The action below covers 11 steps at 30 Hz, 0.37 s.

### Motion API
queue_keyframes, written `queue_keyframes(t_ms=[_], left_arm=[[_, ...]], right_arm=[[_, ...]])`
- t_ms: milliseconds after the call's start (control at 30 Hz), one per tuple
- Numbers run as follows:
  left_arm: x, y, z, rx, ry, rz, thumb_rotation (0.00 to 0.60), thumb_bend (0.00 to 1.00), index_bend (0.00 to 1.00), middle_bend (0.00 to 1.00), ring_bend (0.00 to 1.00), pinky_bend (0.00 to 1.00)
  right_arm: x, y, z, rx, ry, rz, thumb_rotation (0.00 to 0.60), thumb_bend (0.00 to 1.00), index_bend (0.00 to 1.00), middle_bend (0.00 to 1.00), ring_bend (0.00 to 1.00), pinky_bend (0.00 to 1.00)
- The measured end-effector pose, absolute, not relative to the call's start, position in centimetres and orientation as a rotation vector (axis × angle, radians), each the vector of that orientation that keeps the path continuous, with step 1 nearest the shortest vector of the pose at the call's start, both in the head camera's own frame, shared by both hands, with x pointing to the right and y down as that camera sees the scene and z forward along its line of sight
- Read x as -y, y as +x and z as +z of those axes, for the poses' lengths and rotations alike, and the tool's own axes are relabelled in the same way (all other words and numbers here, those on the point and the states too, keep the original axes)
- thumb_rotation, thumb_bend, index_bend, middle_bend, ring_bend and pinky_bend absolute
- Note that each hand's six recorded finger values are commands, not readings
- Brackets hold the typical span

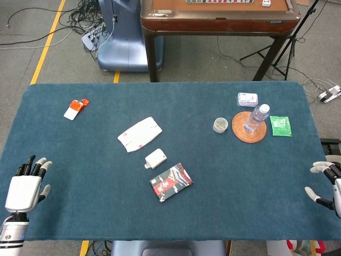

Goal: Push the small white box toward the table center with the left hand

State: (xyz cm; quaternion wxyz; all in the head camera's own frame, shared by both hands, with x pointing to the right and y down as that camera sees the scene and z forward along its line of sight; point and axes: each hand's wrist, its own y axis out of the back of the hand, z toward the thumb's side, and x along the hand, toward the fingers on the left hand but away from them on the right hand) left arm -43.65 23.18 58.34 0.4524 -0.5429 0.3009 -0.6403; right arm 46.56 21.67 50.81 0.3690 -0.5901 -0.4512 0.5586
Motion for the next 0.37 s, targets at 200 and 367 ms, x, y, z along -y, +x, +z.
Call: queue_keyframes(t_ms=[200,367], left_arm=[[-23.2,-44.4,58.8,-0.739,-1.342,-1.572,0.600,0.28,0.28,0.25,0.12,0.23],[-23.5,-44.3,59.4,-0.726,-1.353,-1.580,0.600,0.28,0.28,0.25,0.12,0.23]], right_arm=[[-21.6,46.6,51.2,1.157,-1.531,1.442,0.600,0.14,0.44,0.36,0.26,0.38],[-21.5,46.5,51.7,1.142,-1.551,1.447,0.600,0.14,0.44,0.36,0.26,0.38]])
